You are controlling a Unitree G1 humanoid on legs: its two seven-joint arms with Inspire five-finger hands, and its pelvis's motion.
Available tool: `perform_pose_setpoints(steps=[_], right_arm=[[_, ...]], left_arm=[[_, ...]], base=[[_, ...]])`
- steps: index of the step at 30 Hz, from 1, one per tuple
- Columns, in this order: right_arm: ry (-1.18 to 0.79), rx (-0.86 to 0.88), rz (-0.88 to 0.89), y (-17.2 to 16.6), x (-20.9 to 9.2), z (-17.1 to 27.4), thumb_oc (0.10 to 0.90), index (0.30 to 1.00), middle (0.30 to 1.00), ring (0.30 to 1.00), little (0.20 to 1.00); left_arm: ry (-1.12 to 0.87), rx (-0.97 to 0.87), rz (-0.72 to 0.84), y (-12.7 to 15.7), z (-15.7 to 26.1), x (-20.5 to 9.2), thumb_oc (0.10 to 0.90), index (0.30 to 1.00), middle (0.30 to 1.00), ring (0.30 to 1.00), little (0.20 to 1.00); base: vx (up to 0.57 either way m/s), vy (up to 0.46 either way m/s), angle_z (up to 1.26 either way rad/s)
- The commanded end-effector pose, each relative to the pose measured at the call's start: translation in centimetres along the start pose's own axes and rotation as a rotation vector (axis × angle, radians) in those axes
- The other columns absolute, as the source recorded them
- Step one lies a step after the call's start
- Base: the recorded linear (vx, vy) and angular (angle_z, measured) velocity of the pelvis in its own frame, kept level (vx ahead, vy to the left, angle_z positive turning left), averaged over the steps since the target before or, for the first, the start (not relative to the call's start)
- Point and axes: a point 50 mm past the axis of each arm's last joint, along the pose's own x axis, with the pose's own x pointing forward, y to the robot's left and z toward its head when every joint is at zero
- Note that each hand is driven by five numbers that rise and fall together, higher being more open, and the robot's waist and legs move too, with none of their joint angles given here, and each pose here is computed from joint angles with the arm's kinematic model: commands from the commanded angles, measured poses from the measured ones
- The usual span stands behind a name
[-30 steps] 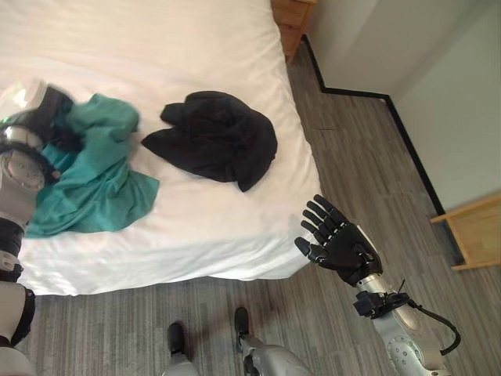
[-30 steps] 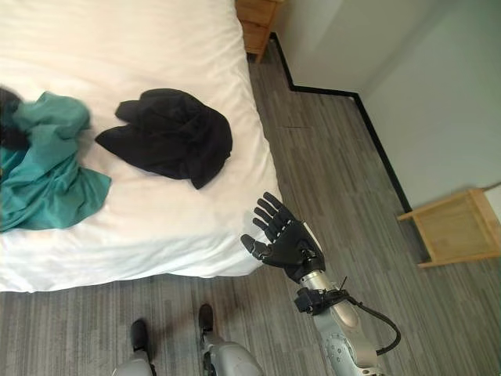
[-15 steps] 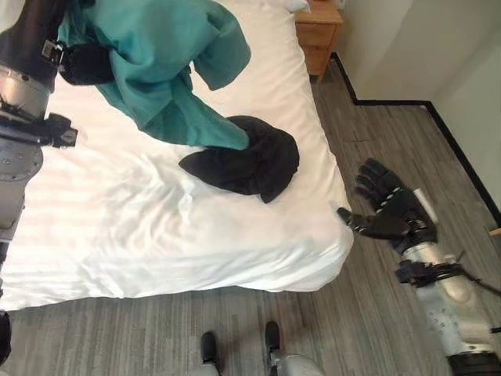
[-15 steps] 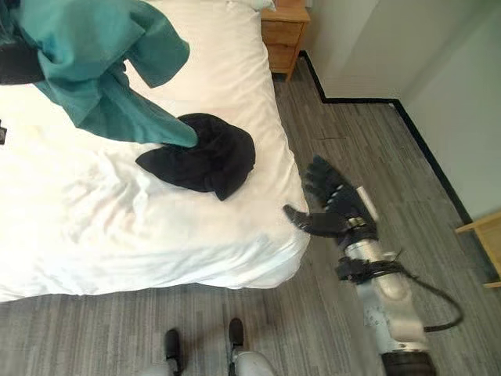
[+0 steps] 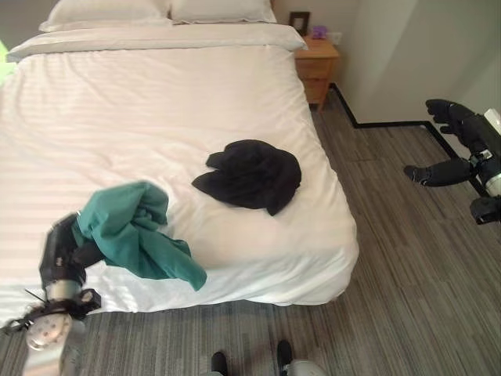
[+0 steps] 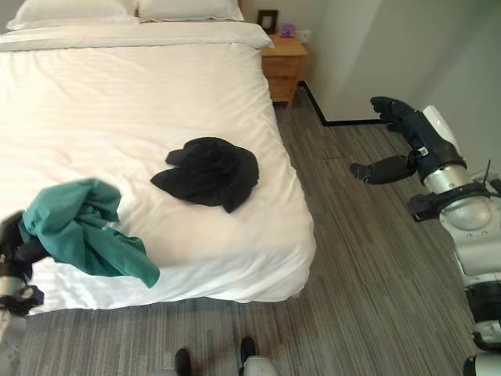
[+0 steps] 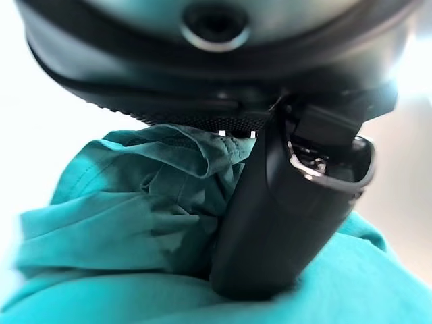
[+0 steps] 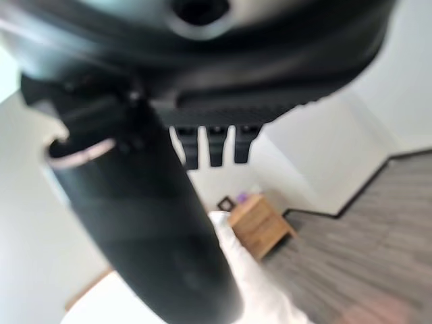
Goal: Pick up bed clothes into laundry basket.
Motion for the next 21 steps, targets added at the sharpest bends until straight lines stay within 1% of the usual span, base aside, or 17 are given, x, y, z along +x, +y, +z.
perform_pose_setpoints(steps=[1,2,3,6,7,8,9,10,13,17,18,20,21], right_arm=[[-0.222,-0.103,-0.184,-4.6,1.6,6.0,0.8,0.9,0.9,0.9,0.9],[-0.228,-0.136,-0.176,-4.9,1.6,6.4,0.8,0.9,0.9,0.9,0.9],[-0.228,-0.137,-0.176,-4.9,1.6,6.4,0.8,0.9,0.9,0.9,0.9],[-0.165,-0.208,-0.181,-5.1,1.5,5.0,0.8,0.9,0.9,0.9,0.9],[-0.184,-0.267,-0.153,-6.1,1.4,6.3,0.8,0.9,0.9,0.9,0.9],[-0.184,-0.267,-0.152,-6.0,1.4,6.3,0.8,0.9,0.9,0.9,0.9],[-0.168,-0.261,-0.147,-6.0,1.6,6.0,0.8,0.9,0.9,0.9,0.9],[-0.148,-0.256,-0.182,-6.7,1.5,5.5,0.8,0.9,0.9,0.9,0.9],[-0.135,-0.256,-0.206,-7.4,1.3,5.2,0.8,0.9,0.9,0.9,0.9],[-0.067,-0.302,-0.202,-7.9,0.6,3.5,0.8,0.9,0.9,0.9,0.9],[-0.068,-0.341,-0.164,-7.5,0.4,3.5,0.8,0.9,0.9,0.9,0.9],[-0.07,-0.342,-0.163,-7.4,0.4,3.4,0.8,0.9,0.9,0.9,0.9],[-0.071,-0.348,-0.149,-7.0,0.4,3.2,0.8,0.9,0.9,0.9,0.9]], left_arm=[[-0.383,-0.056,-0.082,-0.7,8.0,1.3,0.4,0.3,0.3,0.3,0.3],[-0.409,-0.089,-0.112,-1.5,8.5,1.6,0.4,0.3,0.3,0.3,0.3],[-0.409,-0.09,-0.112,-1.5,8.5,1.6,0.4,0.3,0.3,0.3,0.3],[-0.435,-0.104,-0.185,-3.8,8.8,2.1,0.4,0.3,0.3,0.3,0.3],[-0.471,-0.105,-0.217,-4.4,9.9,2.1,0.4,0.3,0.3,0.3,0.3],[-0.469,-0.104,-0.216,-4.4,9.9,2.1,0.4,0.3,0.3,0.3,0.3],[-0.45,-0.143,-0.237,-5.1,9.2,2.0,0.4,0.3,0.3,0.3,0.3],[-0.411,-0.221,-0.265,-6.0,8.0,1.9,0.4,0.3,0.3,0.3,0.3],[-0.384,-0.249,-0.28,-6.8,7.4,2.1,0.4,0.3,0.3,0.3,0.3],[-0.323,-0.228,-0.305,-6.8,6.4,2.0,0.4,0.3,0.3,0.3,0.3],[-0.296,-0.198,-0.316,-6.7,5.9,1.7,0.4,0.3,0.3,0.3,0.3],[-0.285,-0.184,-0.31,-6.6,5.7,1.6,0.4,0.3,0.3,0.3,0.3],[-0.28,-0.149,-0.308,-6.4,5.7,1.6,0.4,0.3,0.3,0.3,0.3]], base=[[0.35,-0.239,0.67],[0.21,-0.126,0.5],[0.27,-0.18,0.77],[0.18,-0.228,0.93],[0.12,-0.287,1.07],[0.08,-0.292,1.18],[0.18,-0.261,1.17],[0.1,-0.277,0.91],[0.07,-0.211,0.74],[0.0,-0.139,0.76],[0.06,-0.065,0.74],[0.02,-0.034,0.47],[0.0,-0.005,0.2]])
